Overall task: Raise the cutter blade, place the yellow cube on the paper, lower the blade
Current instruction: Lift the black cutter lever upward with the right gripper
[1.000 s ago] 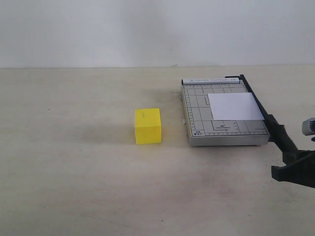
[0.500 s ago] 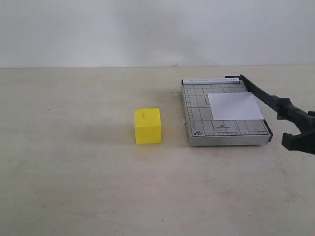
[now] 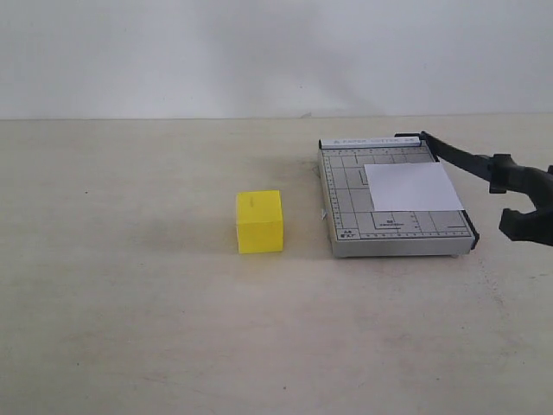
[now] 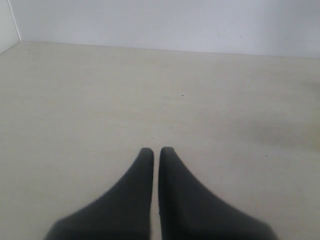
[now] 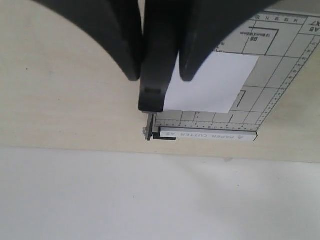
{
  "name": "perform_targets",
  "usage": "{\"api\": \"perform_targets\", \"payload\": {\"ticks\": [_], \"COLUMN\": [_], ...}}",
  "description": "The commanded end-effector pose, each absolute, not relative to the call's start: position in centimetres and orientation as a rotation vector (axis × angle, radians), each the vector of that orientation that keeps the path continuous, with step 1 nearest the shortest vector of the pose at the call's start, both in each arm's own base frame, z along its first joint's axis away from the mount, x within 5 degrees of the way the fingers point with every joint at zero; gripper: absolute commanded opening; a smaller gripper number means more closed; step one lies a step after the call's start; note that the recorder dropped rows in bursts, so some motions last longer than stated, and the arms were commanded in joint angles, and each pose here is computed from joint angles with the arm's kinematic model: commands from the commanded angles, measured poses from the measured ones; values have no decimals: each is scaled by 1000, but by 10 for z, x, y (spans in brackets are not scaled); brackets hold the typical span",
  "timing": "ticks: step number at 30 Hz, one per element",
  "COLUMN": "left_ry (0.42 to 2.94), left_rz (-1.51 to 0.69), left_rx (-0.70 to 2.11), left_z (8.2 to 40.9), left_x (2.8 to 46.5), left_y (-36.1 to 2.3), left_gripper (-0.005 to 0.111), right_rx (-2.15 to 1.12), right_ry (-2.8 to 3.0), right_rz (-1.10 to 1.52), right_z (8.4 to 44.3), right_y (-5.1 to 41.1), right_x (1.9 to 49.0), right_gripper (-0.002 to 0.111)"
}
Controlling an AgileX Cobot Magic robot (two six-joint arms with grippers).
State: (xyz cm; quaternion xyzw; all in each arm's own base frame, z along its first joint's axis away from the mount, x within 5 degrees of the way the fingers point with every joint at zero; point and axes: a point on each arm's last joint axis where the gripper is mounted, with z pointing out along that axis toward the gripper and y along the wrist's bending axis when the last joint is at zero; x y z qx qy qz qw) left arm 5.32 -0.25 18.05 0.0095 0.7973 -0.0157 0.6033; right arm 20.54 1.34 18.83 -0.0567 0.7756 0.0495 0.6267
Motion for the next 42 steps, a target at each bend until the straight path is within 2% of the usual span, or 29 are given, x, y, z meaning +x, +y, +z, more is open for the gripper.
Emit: {"api": "perform_targets", "payload": {"ticks": [1,7,9,14,17,20,24,29,34,36,40,42], "left_ry": [1827,1827,1827,1823,1800,1783,1731,1658,1622,1606,1557,1507], "left_rz": [-37,-37,-32,44,177,273,278,-160,-257,-288,-315,-341], "left_rx": [15,15,17,84,201,275,273,-112,-191,-217,-246,-278], "left_z": [182,182,182,182,184,185,190,197,200,201,206,210], "left_x": [53,53,53,54,54,54,55,56,56,56,56,56], "left_y": [-2,-2,-2,-1,2,4,4,-3,-4,-4,-3,-2], "left_gripper": [4,4,4,4,4,4,4,4,4,4,4,4], "right_rx": [-191,-191,-192,-192,-192,-187,-243,-293,-242,-217,-79,3], "right_ry": [1606,1679,1718,1754,1750,1743,1672,1458,1332,1359,1462,1521], "right_rz": [108,96,90,84,84,82,11,-83,-75,-82,-47,-14], "right_z": [212,205,202,199,199,201,214,263,309,315,311,307], "right_y": [17,16,15,15,15,14,13,13,12,10,2,-1], "right_x": [211,211,210,210,210,209,207,206,198,197,194,194], "right_gripper": [0,1,8,38,47,50,50,50,49,40,-1,0]}}
